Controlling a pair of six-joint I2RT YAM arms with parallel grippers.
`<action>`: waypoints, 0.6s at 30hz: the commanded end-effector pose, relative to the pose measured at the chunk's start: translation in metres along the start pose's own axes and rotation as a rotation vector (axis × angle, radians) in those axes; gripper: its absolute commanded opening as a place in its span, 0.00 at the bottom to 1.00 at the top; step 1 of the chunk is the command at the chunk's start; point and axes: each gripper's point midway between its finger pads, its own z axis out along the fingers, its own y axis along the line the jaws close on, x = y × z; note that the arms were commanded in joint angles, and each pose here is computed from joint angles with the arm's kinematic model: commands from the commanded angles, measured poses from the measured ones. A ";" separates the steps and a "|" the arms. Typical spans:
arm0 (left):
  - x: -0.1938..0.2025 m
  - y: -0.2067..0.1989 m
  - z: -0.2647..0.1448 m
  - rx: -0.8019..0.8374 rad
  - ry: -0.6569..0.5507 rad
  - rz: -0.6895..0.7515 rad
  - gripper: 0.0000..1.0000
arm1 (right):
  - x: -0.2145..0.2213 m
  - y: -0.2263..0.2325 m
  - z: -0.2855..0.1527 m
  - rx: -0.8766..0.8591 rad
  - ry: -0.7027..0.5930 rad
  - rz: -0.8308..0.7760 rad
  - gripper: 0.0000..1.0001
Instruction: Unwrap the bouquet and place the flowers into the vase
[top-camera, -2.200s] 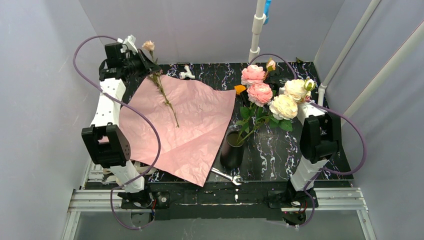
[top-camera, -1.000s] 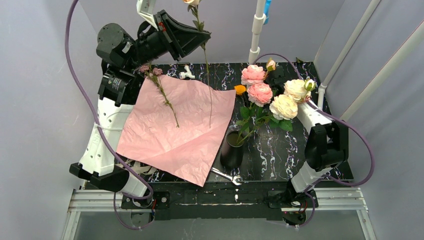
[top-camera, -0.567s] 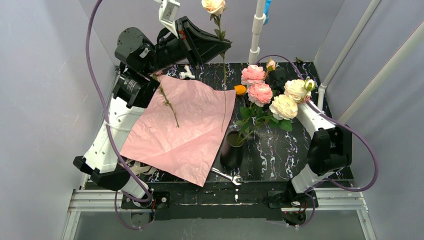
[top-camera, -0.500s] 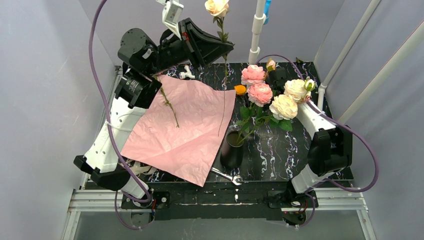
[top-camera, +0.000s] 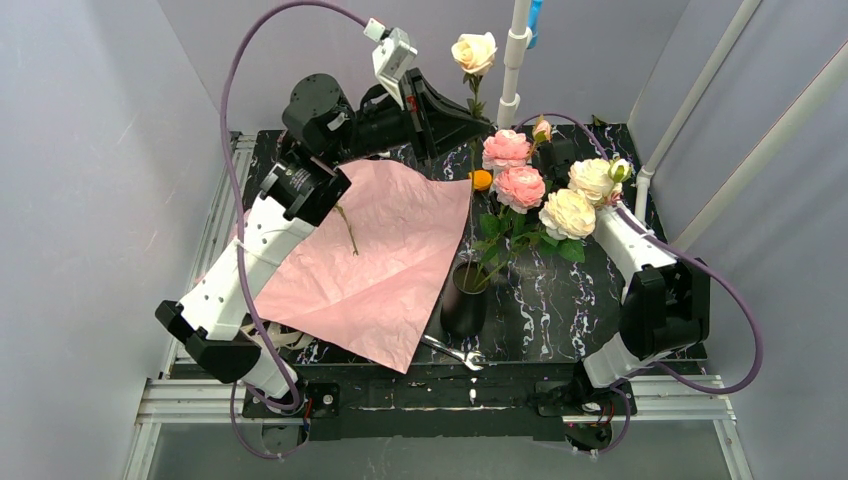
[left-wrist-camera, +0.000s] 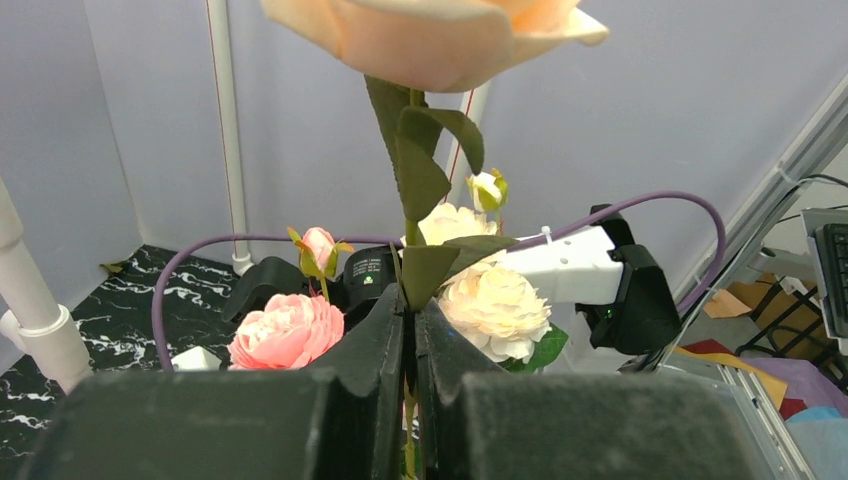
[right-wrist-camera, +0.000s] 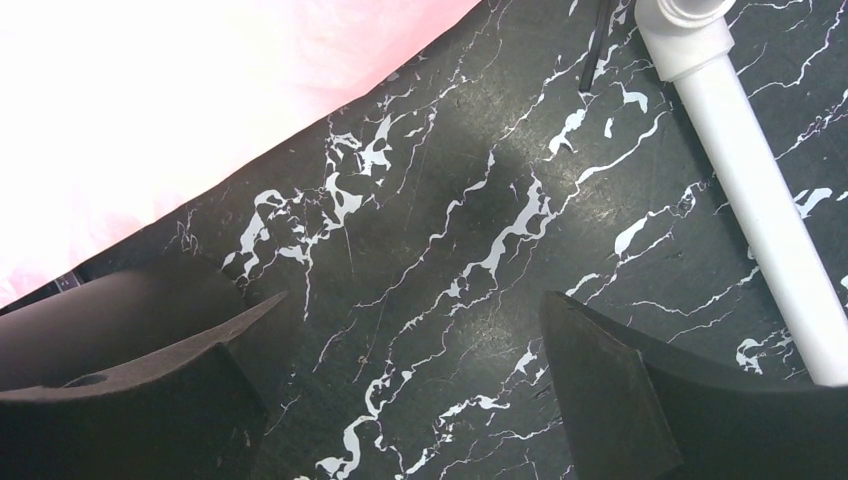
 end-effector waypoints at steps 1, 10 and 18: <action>0.004 -0.005 -0.004 0.001 -0.008 0.059 0.00 | -0.011 0.000 -0.013 0.020 -0.054 -0.031 0.98; 0.062 -0.021 -0.023 0.096 0.105 0.163 0.00 | -0.006 0.001 -0.014 0.023 -0.048 -0.035 0.98; 0.150 -0.059 -0.043 0.262 0.285 0.380 0.18 | -0.006 0.001 -0.013 0.021 -0.047 -0.033 0.99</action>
